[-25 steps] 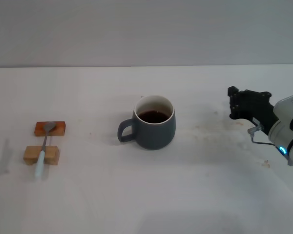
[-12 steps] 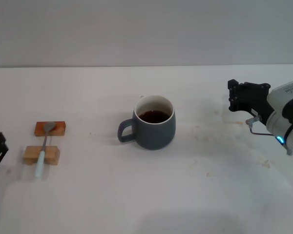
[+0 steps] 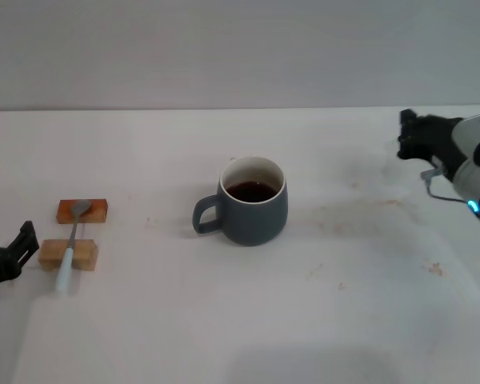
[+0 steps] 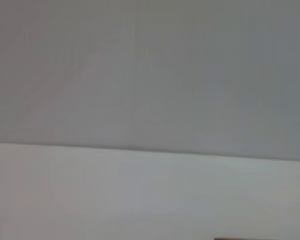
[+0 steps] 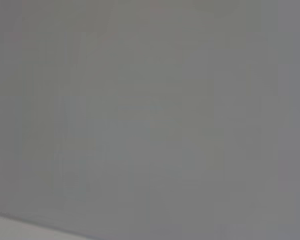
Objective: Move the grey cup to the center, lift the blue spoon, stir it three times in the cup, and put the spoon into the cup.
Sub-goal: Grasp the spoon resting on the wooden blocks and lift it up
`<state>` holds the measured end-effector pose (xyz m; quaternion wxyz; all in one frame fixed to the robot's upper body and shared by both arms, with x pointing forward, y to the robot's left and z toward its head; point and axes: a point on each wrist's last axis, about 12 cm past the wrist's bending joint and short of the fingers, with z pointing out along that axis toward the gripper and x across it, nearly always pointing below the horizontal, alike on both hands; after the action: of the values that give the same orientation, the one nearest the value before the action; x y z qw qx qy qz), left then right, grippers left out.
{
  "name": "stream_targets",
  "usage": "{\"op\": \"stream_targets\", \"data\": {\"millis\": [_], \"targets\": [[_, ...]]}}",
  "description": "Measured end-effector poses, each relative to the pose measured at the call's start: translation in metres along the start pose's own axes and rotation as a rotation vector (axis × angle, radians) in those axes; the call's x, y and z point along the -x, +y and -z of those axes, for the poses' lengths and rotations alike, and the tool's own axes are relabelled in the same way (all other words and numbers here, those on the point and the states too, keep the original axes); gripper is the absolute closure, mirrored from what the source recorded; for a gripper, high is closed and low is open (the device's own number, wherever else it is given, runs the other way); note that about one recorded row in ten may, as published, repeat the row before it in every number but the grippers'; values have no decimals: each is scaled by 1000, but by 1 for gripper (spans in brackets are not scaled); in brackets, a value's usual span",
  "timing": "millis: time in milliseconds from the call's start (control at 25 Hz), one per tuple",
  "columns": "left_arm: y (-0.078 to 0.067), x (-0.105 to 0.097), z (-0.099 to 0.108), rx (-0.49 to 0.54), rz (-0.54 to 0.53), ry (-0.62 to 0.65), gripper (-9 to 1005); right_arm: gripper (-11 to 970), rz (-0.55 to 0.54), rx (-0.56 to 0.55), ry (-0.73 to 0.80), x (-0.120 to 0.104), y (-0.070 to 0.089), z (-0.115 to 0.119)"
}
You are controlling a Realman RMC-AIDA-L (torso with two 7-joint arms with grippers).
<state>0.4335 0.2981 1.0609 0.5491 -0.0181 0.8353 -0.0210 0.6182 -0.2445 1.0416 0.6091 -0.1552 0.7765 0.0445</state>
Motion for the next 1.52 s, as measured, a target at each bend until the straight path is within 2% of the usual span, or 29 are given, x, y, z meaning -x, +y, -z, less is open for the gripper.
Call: {"op": "stream_targets", "data": {"millis": [80,240,600,1040,1120,1520], "targets": [[3,0,5,9,4,8,211,959,-3,-47,-3,2,-8,0],[3,3,13,20,25,1,211,959,-5,-65,-3,4,-12,-1],[-10,3,17,6,73,-7,211,959,3,-63,-5,9,-11,-5],[-13,-13,15,-7,91,12,211,960,24,-55,-11,16,-9,-9],[-19,-19,17,-24,99,12,211,960,30,-54,-10,16,-9,-10],[-30,-26,19,-62,126,-4,211,960,31,-55,-6,15,-9,-9]]}}
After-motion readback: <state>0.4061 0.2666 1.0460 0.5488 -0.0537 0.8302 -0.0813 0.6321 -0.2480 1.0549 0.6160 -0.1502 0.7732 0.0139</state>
